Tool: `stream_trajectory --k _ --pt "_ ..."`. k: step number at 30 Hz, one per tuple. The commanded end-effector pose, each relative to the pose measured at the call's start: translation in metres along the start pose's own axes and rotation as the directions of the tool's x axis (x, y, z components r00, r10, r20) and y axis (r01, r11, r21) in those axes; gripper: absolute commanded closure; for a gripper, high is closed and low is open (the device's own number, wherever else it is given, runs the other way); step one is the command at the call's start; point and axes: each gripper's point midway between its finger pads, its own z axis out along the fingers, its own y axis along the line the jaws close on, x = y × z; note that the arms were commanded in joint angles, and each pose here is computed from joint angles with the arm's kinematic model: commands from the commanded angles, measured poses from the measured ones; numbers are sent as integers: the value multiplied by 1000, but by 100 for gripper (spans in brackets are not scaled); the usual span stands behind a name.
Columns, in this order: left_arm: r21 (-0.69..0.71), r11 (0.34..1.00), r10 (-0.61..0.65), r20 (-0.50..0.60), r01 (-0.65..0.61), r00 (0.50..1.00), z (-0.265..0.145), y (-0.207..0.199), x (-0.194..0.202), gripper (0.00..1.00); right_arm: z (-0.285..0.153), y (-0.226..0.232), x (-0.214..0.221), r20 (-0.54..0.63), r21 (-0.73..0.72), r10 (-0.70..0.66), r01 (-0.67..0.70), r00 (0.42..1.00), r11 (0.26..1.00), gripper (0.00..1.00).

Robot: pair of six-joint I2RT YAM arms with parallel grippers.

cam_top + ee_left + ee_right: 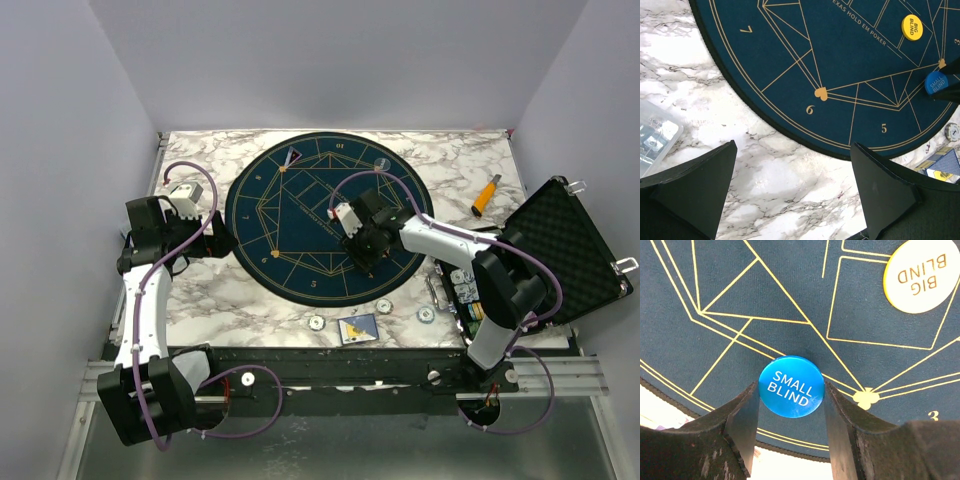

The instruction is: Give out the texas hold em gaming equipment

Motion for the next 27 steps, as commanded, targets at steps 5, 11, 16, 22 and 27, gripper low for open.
stream_trajectory --k 5,11,16,22,27 --pt "-8 1000 22 41 -22 999 -8 -2 -15 2 3 -11 0 9 48 15 -16 1000 999 38" --pt "-8 1000 20 40 -20 999 -8 -1 -15 2 -10 -15 -21 65 48 23 -26 998 999 19" --pt "-5 1000 20 40 -20 999 -8 -2 -14 2 -26 -43 -50 147 23 121 -125 982 992 19" --pt "0 1000 19 39 -19 999 -8 -2 -14 2 -20 -77 -66 167 18 209 -215 964 977 19" --pt "0 1000 18 36 -18 999 -7 -1 -13 1 2 -83 -69 152 10 220 -224 963 974 18"
